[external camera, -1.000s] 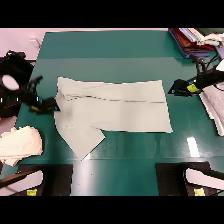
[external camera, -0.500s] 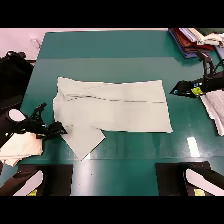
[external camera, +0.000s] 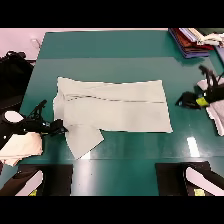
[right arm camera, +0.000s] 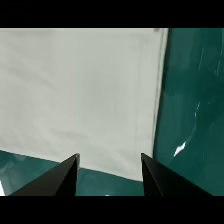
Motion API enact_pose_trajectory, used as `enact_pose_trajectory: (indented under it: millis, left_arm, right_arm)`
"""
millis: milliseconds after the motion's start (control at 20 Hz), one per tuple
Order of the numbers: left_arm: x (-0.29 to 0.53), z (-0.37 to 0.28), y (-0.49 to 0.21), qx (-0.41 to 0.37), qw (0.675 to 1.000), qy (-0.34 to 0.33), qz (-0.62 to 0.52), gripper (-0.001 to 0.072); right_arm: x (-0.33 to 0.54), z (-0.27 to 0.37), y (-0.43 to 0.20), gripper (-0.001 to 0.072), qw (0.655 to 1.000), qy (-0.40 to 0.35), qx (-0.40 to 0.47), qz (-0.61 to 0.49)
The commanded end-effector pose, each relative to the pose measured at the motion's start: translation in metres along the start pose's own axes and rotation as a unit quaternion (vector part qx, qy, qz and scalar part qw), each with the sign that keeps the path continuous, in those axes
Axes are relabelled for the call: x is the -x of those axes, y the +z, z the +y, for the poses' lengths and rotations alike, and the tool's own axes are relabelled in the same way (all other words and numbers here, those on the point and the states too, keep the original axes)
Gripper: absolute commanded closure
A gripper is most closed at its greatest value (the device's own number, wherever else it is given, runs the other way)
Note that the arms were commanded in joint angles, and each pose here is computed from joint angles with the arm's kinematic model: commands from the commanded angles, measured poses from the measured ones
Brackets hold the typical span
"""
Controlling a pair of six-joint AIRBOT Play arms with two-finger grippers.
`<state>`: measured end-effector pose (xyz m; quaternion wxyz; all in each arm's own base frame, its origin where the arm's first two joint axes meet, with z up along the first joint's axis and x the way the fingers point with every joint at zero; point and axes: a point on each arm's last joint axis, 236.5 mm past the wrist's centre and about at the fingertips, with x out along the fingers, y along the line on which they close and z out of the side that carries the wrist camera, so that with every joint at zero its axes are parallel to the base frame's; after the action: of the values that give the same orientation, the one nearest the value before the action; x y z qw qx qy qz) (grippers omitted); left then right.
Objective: Fold the shirts.
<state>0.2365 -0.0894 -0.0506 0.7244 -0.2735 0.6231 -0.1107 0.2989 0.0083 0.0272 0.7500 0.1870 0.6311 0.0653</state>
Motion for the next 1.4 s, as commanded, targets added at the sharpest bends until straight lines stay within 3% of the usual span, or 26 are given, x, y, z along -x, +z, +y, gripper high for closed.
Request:
enact_pose_trajectory:
  millis: [0,200,450,600,700,1000,1350]
  left_arm:
    - [0.015,-0.014,0.007,-0.024,0.999,-0.010,-0.022,0.0680]
    - [0.015,-0.013,0.009,-0.024,0.999,-0.010,-0.025,0.0680]
    - [0.015,-0.013,0.009,-0.023,0.999,-0.009,-0.027,0.0680]
    - [0.015,-0.014,0.004,-0.024,1.000,-0.010,-0.015,0.0680]
    - [0.019,-0.015,-0.001,-0.031,0.999,-0.008,-0.001,0.0682]
    - [0.038,-0.014,-0.023,-0.068,0.997,0.024,0.039,0.0683]
    - [0.060,-0.043,-0.055,-0.108,0.993,0.024,0.027,0.0683]
  right_arm:
    - [-0.032,-0.047,-0.054,0.0261,0.994,0.009,-0.086,0.069]
    - [-0.071,-0.066,-0.098,0.0261,0.973,0.057,-0.190,0.116]
    - [-0.110,-0.030,-0.088,0.0290,0.966,0.123,-0.199,0.110]
    - [-0.117,-0.017,-0.072,0.0449,0.978,0.108,-0.153,0.091]
    - [-0.110,-0.012,-0.070,0.0684,0.986,0.088,-0.104,0.100]
    - [-0.044,-0.025,-0.081,0.0698,0.995,-0.029,0.037,0.090]
    - [0.017,-0.026,-0.090,0.0699,0.997,-0.066,0.033,-0.009]
